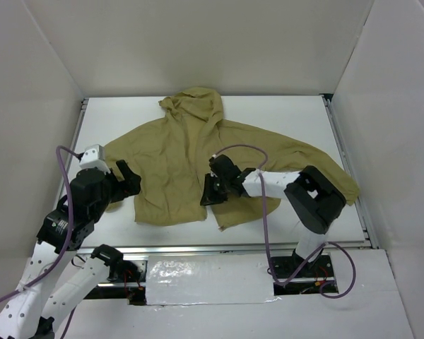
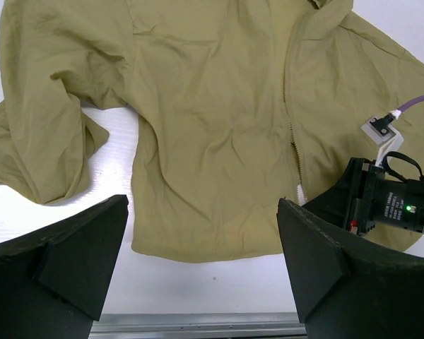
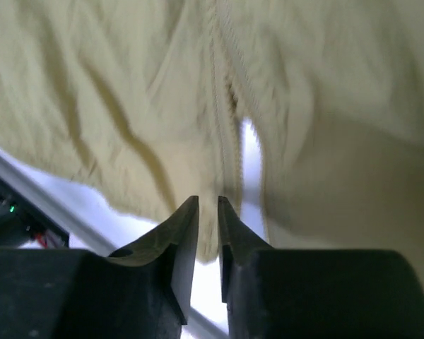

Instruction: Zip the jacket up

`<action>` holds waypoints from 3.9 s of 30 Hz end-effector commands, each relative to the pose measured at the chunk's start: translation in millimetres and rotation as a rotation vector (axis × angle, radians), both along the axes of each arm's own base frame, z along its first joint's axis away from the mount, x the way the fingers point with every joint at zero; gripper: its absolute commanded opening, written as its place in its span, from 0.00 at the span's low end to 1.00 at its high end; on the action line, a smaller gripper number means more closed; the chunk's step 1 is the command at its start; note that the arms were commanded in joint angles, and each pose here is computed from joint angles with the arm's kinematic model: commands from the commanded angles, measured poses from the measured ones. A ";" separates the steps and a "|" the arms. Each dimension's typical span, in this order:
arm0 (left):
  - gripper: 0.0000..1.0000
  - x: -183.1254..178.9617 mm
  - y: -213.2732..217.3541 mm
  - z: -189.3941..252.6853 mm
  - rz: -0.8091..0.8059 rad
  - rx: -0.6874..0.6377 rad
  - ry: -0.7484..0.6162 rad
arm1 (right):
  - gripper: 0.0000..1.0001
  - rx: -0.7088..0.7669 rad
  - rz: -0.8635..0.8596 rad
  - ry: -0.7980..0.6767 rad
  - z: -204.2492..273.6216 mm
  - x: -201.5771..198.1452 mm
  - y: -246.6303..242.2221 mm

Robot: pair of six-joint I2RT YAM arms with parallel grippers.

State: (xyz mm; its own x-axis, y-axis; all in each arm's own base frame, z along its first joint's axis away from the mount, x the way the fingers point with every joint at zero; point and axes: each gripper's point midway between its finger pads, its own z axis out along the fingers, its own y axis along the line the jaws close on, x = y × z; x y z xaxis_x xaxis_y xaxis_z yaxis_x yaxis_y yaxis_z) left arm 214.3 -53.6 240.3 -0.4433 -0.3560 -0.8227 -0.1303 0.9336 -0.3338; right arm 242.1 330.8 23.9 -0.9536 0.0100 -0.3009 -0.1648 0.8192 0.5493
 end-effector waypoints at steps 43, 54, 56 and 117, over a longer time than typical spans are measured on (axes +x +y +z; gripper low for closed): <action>0.99 30.8 -135.4 -111.0 -0.170 0.053 0.302 | 0.83 -0.078 -0.470 -0.502 179.6 1.0 -171.8; 0.99 13.3 -144.7 -137.2 -0.124 0.006 0.403 | 0.84 -0.077 -0.448 -0.522 195.4 -3.6 -177.2; 0.99 6.2 -149.1 -143.1 -0.116 0.026 0.424 | 0.84 -0.085 -0.456 -0.526 199.6 -3.6 -180.2; 0.00 -12.7 -201.6 -208.9 -0.080 0.074 0.594 | 0.85 -0.132 -0.440 -0.557 189.7 -6.9 -192.1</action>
State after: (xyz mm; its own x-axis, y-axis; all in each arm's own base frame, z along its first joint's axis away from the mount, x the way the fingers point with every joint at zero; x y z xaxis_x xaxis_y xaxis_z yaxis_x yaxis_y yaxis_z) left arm 203.8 -251.5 18.5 -0.8601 -0.2465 -0.4466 -0.2216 0.9691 -0.1083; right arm 231.4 132.8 215.6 -0.5755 0.2907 -0.7644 -0.0066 0.9330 0.3598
